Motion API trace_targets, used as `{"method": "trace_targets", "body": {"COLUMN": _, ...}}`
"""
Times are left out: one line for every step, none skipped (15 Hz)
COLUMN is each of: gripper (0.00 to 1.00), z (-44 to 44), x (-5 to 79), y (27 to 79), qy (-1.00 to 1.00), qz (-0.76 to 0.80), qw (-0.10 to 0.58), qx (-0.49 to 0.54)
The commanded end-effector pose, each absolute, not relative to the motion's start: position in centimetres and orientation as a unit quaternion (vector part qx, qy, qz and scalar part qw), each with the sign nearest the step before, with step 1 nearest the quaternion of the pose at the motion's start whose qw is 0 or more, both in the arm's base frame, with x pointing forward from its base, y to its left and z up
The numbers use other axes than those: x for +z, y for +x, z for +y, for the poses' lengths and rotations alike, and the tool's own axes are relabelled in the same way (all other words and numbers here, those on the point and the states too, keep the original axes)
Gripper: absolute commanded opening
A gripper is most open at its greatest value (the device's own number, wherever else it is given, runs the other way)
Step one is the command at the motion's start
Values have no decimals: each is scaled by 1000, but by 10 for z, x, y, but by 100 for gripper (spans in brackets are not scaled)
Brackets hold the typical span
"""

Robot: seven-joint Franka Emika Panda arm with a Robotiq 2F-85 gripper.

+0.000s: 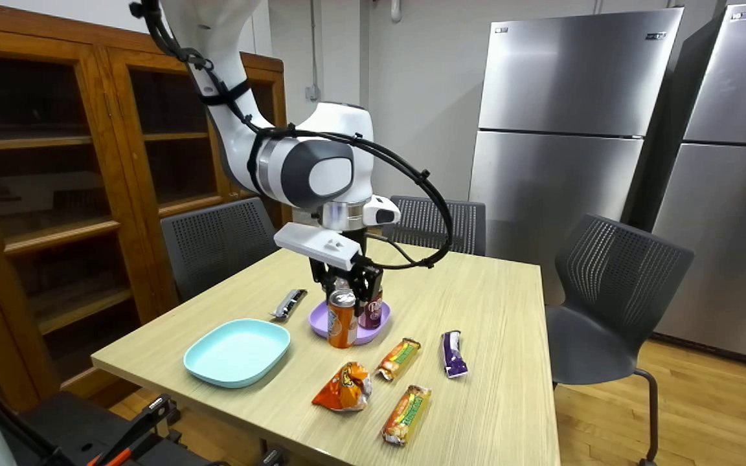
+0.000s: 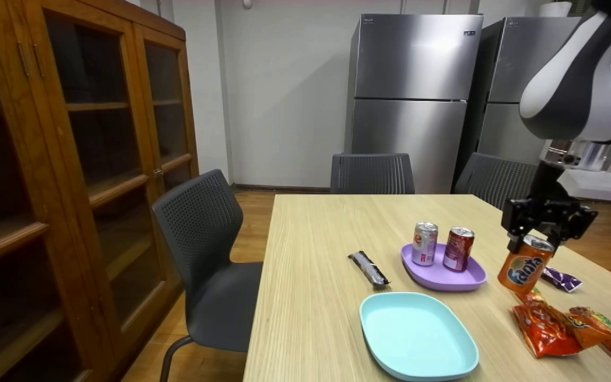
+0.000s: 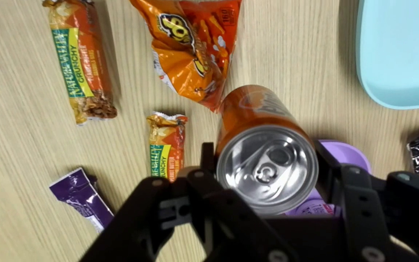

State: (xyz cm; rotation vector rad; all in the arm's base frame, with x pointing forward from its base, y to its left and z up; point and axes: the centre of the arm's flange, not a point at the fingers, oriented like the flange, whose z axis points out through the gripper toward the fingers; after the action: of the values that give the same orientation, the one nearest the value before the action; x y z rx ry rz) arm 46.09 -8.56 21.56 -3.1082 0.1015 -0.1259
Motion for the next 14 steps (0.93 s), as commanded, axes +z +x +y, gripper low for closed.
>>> {"method": "trace_targets", "body": {"gripper": 39, "z": -69, "x": 213, "y": 484, "qy": -999, "qz": 0, "qw": 12, "qx": -53}}
{"method": "trace_targets", "body": {"gripper": 39, "z": -63, "x": 211, "y": 490, "qy": -998, "qz": -7, "qw": 11, "qx": -54}}
{"method": "trace_targets", "body": {"gripper": 39, "z": -59, "x": 209, "y": 494, "qy": -998, "qz": -13, "qw": 10, "qx": -55}}
{"method": "trace_targets", "body": {"gripper": 39, "z": -54, "x": 207, "y": 500, "qy": -998, "qz": -21, "qw": 9, "qx": -56}}
{"method": "trace_targets", "body": {"gripper": 39, "z": -50, "x": 205, "y": 505, "qy": -998, "qz": -27, "qw": 8, "qx": -56}}
{"method": "trace_targets", "body": {"gripper": 39, "z": -45, "x": 202, "y": 510, "qy": -998, "qz": -34, "qw": 7, "qx": -57}}
{"method": "trace_targets", "body": {"gripper": 39, "z": -42, "x": 200, "y": 515, "qy": -998, "qz": -40, "qw": 7, "qx": -58}}
{"method": "trace_targets", "body": {"gripper": 39, "z": -37, "x": 196, "y": 521, "qy": -997, "qz": -46, "qw": 5, "qx": -59}}
{"method": "trace_targets", "body": {"gripper": 39, "z": -34, "x": 194, "y": 526, "qy": -997, "qz": -52, "qw": 3, "qx": -59}}
{"method": "trace_targets", "body": {"gripper": 39, "z": -30, "x": 191, "y": 533, "qy": -997, "qz": -58, "qw": 1, "qx": -59}}
{"method": "trace_targets", "body": {"gripper": 39, "z": -27, "x": 188, "y": 539, "qy": -996, "qz": -62, "qw": 0, "qx": -62}}
{"method": "trace_targets", "body": {"gripper": 39, "z": -25, "x": 186, "y": 547, "qy": -996, "qz": -64, "qw": -1, "qx": -62}}
{"method": "trace_targets", "body": {"gripper": 39, "z": -23, "x": 184, "y": 553, "qy": -996, "qz": -67, "qw": -2, "qx": -63}}
{"method": "trace_targets", "body": {"gripper": 39, "z": -22, "x": 181, "y": 560, "qy": -996, "qz": -69, "qw": -3, "qx": -62}}
